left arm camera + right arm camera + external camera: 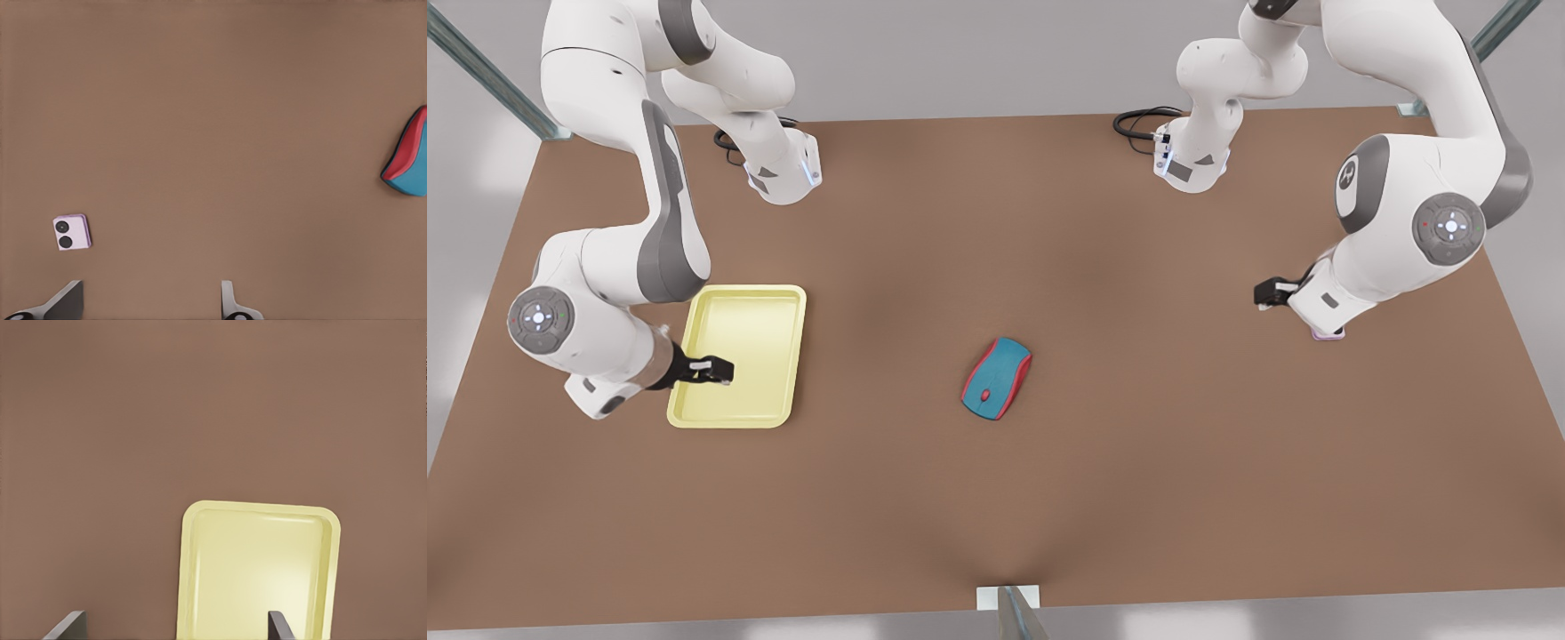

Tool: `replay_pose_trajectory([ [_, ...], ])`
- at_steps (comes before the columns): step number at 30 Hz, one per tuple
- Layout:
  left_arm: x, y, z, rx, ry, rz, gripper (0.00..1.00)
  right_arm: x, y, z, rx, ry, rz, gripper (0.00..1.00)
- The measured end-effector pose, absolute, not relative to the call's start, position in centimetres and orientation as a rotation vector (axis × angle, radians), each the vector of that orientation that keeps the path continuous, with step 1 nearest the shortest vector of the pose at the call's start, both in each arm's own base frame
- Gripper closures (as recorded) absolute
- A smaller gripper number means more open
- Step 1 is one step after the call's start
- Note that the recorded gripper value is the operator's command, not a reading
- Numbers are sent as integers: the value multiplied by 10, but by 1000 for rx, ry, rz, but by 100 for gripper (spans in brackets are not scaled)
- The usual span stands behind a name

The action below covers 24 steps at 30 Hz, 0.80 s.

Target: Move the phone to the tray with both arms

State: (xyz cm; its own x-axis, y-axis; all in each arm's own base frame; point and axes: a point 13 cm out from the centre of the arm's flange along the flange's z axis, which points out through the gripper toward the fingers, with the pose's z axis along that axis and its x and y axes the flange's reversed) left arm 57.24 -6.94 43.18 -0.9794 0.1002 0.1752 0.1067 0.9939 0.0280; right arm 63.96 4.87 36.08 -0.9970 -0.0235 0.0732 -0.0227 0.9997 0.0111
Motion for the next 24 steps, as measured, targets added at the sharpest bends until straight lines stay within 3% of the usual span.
replay_pose_trajectory([
  [3, 564, -58, 395, -121, -2903, -67, 0, 647, 49, 363, 27, -3097, -20, 0],
  [8, 505, 149, 219, 331, -2716, 45, 0, 656, 50, 370, 16, -3133, -23, 0],
  [12, 455, 171, 126, 310, -2749, 110, 0, 662, 55, 371, 20, -3149, -27, 0],
  [17, 458, 205, 77, 182, -2875, 46, 0, 666, 56, 372, 13, -3160, -29, 0],
  [24, 468, 228, 59, -49, -2968, -13, 0, 670, 55, 369, 10, -3162, -30, 0],
])
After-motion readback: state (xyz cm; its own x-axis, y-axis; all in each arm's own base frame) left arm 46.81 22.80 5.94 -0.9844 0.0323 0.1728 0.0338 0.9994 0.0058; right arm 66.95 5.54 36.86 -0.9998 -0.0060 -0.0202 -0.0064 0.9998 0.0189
